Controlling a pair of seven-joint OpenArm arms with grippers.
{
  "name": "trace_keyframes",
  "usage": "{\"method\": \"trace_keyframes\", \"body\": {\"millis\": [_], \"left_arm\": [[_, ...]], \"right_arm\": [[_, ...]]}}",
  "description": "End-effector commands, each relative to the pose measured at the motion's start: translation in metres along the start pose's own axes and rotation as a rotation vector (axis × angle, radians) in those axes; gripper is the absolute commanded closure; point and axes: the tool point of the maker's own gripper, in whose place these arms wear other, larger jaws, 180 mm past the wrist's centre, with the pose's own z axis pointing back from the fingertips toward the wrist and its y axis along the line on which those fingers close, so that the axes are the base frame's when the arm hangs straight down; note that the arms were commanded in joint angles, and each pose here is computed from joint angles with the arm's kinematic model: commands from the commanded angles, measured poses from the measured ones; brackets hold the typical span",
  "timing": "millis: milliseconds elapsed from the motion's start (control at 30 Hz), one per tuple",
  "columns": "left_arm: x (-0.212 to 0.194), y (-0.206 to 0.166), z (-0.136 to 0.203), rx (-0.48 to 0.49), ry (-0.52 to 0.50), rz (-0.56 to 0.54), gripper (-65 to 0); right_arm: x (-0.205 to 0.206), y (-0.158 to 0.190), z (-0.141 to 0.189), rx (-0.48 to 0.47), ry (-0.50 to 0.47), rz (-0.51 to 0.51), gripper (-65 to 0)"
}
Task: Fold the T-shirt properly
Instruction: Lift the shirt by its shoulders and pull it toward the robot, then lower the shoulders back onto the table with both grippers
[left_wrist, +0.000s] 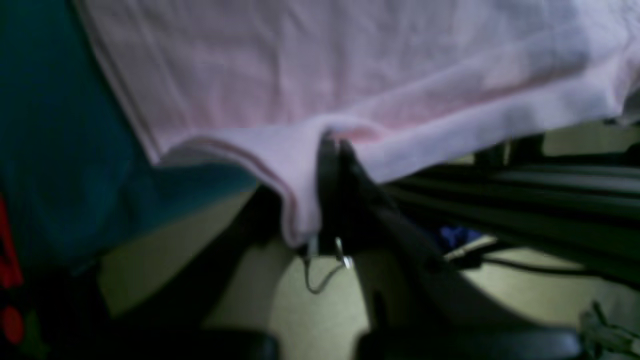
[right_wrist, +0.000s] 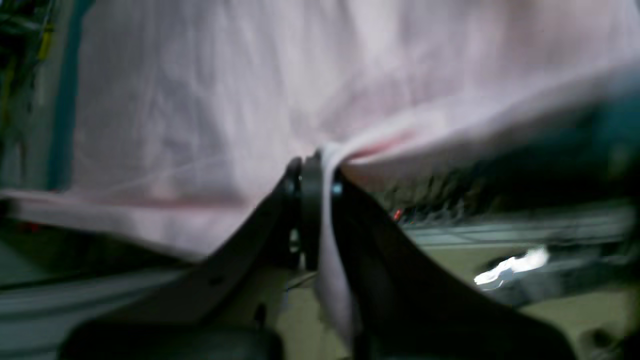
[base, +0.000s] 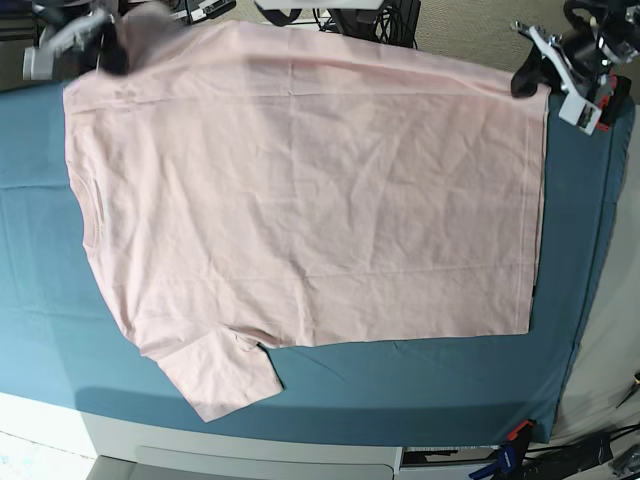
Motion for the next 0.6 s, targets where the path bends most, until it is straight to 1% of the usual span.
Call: {"method": "trace_keyframes", "body": {"millis": [0,33,67,200,267,367,433,567], "left_arm": [[0.009,-0.002,0.0,-0.005,-0.029,-0.025,0.0],[0.012,-0.002,-0.003,-0.007,-0.037,-0.033,0.0],[0.014,-0.002,-0.006,-0.009,-0.045,-0.039,0.0],[0.026,-0.003,-0.024,-0.025,-0.069,-0.061,0.0],[0.035,-0.007,-0.036,-0.044,-0.087,-0.087,0.0],[0.047,-0.01,-0.052,-0.052,-0.099,-0.136,0.0],[0.053,-0.009,-0.062,-0.053,-0.102,-0.152,0.0],[0.063,0.003,-0.071,-0.013,-0.106,-0.157,0.0]], "right_arm": [[0.025,0.005,-0.001,0.002,-0.073,0.067,0.0],[0.037,0.004,-0.007,-0.016,-0.101,0.113,0.0],[0.048,0.0,-0.012,-0.044,-0.132,0.136,0.0],[0.08,-0.022,-0.025,-0.177,-0.214,0.186,0.0],[0.089,-0.026,-0.031,-0.202,-0.239,0.197,0.0],[0.096,-0.024,-0.044,-0.19,-0.26,0.205,0.0],[0.096,-0.021,-0.055,-0.173,-0.254,0.204,0.0],[0.091,-0.02,-0.081,-0.141,-0.23,0.191,0.0]]}}
